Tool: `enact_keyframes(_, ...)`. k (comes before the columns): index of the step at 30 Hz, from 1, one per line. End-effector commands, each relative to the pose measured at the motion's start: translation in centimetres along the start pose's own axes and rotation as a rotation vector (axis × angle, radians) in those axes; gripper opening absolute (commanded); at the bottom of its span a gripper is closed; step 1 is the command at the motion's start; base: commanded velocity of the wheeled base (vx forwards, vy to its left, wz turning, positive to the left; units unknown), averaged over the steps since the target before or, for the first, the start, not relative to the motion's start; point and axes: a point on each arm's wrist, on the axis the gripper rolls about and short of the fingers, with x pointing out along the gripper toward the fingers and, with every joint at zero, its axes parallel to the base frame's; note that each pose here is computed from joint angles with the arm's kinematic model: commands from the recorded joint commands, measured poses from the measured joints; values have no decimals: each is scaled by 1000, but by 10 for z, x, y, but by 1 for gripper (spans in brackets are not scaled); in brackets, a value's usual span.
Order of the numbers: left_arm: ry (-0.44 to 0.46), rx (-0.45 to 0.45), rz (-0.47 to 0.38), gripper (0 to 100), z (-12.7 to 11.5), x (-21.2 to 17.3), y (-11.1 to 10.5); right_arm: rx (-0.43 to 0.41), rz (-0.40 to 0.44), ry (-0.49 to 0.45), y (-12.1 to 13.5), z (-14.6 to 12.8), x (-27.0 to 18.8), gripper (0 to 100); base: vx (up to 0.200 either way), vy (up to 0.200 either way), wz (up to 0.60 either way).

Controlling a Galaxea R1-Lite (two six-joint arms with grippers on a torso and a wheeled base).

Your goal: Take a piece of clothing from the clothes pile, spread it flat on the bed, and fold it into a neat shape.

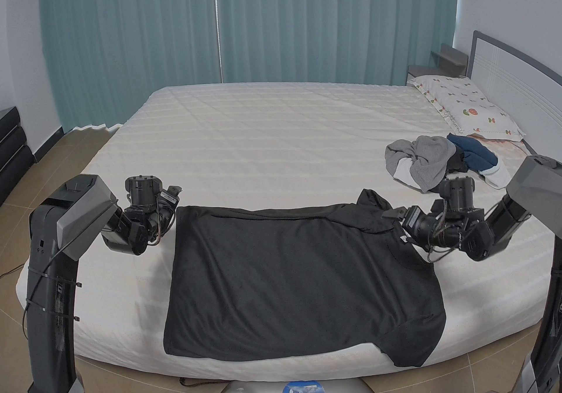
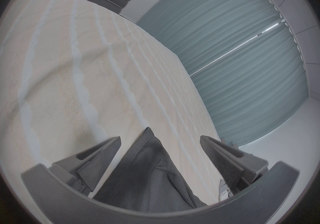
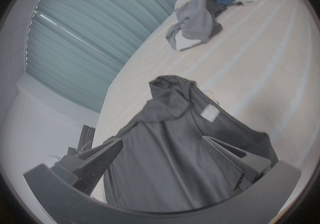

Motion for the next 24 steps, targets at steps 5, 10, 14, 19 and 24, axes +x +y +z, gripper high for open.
enact_keyframes(5, 35, 4, 0, 100, -4, -10, -3, -63, -92, -21, 29, -5, 82, 100, 0, 0, 0)
enact_keyframes(10, 34, 5, -1, 100, -4, -10, -3, -43, -111, -11, 22, -9, 87, 100, 0, 0, 0)
enact_keyframes(14, 34, 8, 0, 100, -5, -10, -3, -42, -135, 15, 21, -12, 86, 100, 0, 0, 0)
enact_keyframes(19, 34, 8, 0, 100, -5, -10, -3, -38, -159, 39, 17, -14, 91, 100, 0, 0, 0)
enact_keyframes(24, 34, 10, 2, 100, -5, -10, -3, -29, -169, 27, 8, -17, 111, 100, 0, 0, 0)
